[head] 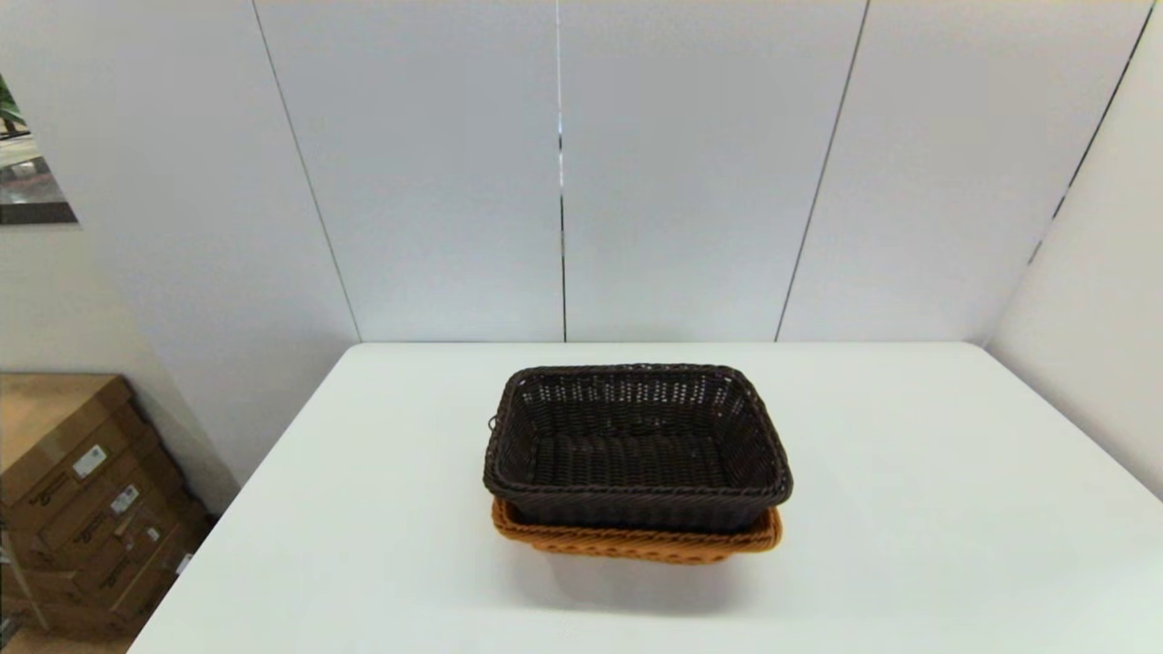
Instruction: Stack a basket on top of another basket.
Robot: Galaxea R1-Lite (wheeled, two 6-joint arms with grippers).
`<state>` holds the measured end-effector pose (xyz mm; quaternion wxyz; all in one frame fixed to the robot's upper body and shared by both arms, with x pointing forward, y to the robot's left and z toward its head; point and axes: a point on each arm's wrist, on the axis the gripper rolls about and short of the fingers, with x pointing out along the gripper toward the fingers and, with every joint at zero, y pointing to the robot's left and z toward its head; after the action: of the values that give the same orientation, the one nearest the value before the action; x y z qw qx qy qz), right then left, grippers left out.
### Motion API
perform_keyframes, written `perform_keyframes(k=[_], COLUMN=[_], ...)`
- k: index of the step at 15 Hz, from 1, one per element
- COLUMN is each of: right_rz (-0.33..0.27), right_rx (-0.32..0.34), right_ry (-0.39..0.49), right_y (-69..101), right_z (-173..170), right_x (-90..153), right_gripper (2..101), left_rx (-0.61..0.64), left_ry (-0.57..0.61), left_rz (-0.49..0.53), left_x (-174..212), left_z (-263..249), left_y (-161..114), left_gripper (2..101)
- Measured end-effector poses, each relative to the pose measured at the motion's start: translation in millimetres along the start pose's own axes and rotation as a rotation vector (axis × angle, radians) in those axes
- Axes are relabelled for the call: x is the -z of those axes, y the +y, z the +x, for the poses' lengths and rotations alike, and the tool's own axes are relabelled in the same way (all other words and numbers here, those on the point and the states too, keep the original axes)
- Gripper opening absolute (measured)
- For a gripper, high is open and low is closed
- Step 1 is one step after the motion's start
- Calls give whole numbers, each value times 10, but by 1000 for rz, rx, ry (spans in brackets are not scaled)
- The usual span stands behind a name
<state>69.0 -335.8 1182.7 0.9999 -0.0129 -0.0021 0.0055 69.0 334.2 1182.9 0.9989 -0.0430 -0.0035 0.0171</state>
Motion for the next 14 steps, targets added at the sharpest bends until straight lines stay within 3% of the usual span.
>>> perform_keyframes(k=[14], right_rz=[1], right_rx=[1], right_ry=[0], right_y=[0], right_z=[0], right_x=[0], right_gripper=[973], left_rx=[0], left_ry=[0], left_rz=[-1], left_x=[0], left_z=[0], left_y=[0], left_gripper=[978])
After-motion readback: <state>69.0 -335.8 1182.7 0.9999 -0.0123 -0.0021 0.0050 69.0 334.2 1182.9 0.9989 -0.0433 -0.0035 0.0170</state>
